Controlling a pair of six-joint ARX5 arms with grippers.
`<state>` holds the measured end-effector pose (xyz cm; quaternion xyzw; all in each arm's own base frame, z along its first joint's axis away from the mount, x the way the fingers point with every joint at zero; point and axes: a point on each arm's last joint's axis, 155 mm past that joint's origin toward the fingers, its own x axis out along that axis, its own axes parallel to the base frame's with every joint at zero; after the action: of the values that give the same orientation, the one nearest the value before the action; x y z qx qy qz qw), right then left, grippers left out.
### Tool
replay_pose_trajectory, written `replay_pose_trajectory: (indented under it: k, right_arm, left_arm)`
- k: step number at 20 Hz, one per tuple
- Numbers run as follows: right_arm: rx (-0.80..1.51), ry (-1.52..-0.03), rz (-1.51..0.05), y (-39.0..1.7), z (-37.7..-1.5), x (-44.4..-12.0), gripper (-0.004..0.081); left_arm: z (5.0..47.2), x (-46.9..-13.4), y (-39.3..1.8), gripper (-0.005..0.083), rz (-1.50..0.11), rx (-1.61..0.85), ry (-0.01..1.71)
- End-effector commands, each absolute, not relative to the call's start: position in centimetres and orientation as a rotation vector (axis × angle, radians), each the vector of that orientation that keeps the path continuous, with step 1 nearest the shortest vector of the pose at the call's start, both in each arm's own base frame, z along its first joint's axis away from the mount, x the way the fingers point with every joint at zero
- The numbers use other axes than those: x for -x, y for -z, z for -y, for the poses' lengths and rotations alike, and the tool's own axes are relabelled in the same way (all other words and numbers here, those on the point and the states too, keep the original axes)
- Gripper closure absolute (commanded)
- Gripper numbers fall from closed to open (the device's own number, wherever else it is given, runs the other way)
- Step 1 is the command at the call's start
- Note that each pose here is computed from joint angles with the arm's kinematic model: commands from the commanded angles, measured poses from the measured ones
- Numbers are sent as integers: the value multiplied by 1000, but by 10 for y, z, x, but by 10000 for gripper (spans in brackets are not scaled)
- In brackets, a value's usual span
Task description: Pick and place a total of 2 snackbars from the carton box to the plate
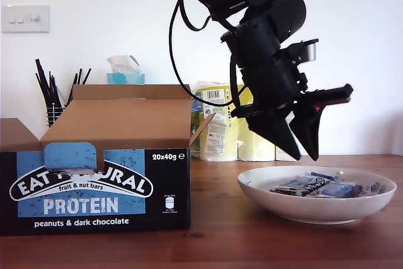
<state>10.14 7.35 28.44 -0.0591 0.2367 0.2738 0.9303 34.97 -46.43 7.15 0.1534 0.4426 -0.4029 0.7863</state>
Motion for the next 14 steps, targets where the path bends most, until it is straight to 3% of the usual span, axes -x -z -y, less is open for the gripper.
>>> replay_pose_trajectory:
  k: [1,6,14]
  right_arm:
    - [132,-541,-467,-289,-71,-106,783]
    - [151,-504,-379,-308,-70,-123,783]
    - [141,-505,-336,-305,-98,-186,783]
  left_arm:
    - [470,-337,-92,767,-947,-317,919]
    - [463,-326,-159,793,-862,-283,946]
    - [438,-330,-218,793,-759,-287,947]
